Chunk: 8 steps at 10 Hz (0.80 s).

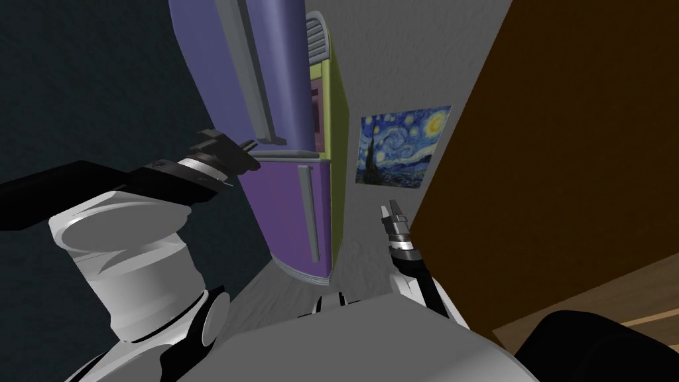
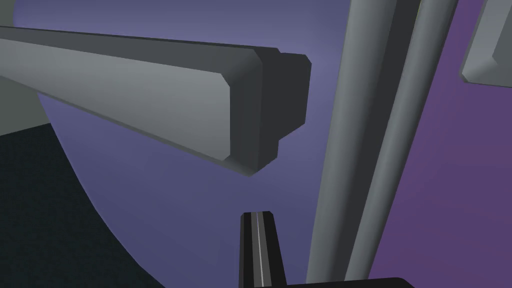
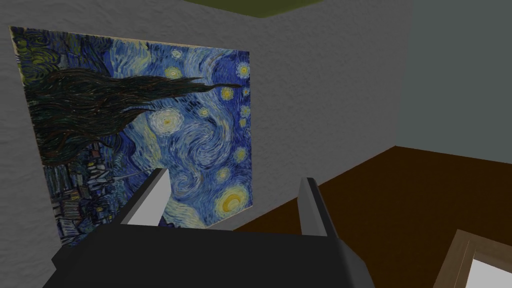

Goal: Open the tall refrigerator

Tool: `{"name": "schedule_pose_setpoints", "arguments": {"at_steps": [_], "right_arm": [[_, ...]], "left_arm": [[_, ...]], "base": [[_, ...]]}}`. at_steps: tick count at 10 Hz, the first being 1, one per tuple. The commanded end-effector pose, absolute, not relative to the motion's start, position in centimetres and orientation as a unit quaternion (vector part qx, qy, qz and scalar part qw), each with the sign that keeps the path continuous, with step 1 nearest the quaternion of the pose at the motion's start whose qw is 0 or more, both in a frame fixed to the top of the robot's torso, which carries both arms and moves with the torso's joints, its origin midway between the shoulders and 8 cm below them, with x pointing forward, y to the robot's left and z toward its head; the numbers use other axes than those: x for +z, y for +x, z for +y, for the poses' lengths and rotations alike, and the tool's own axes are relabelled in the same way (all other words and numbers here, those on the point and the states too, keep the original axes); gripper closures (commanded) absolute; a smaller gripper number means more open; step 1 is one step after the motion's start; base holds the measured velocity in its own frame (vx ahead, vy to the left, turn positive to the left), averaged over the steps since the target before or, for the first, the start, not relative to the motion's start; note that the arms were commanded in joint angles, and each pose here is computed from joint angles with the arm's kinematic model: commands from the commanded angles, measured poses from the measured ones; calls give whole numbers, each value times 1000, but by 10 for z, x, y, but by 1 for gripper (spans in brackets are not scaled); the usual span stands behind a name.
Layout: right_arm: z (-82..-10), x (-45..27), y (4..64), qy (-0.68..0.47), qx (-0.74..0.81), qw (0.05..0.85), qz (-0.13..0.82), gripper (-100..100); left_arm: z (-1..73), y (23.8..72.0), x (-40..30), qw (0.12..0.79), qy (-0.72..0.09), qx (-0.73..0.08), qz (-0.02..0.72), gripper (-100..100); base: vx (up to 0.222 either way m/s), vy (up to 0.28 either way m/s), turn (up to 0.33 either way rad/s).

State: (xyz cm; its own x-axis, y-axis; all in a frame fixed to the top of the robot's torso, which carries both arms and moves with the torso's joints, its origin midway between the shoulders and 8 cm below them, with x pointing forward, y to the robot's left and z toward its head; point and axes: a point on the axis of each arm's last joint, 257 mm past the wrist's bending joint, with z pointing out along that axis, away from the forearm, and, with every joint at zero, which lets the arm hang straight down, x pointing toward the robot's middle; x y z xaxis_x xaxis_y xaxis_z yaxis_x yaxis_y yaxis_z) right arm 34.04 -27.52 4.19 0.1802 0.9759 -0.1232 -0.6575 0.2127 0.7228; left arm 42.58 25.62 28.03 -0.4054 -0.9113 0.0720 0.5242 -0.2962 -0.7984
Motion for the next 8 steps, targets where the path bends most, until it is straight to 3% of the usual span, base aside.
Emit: {"name": "schedule_pose_setpoints", "arguments": {"at_steps": [1, 2, 5, 8], "right_arm": [[-275, 42, 340, 268, 567, 720, 297, 0], [-275, 42, 340, 268, 567, 720, 297, 0], [-275, 42, 340, 268, 567, 720, 297, 0], [-275, 42, 340, 268, 567, 720, 297, 0]], "left_arm": [[267, 425, 281, 474, -268, -756, 363, 100], [263, 422, 281, 464, -264, -763, 366, 100], [247, 414, 282, 423, -252, -787, 372, 100], [254, 408, 285, 411, -245, -793, 378, 100]], "base": [[3, 17, 379], [14, 14, 250], [3, 7, -27], [14, 20, 193]]}}
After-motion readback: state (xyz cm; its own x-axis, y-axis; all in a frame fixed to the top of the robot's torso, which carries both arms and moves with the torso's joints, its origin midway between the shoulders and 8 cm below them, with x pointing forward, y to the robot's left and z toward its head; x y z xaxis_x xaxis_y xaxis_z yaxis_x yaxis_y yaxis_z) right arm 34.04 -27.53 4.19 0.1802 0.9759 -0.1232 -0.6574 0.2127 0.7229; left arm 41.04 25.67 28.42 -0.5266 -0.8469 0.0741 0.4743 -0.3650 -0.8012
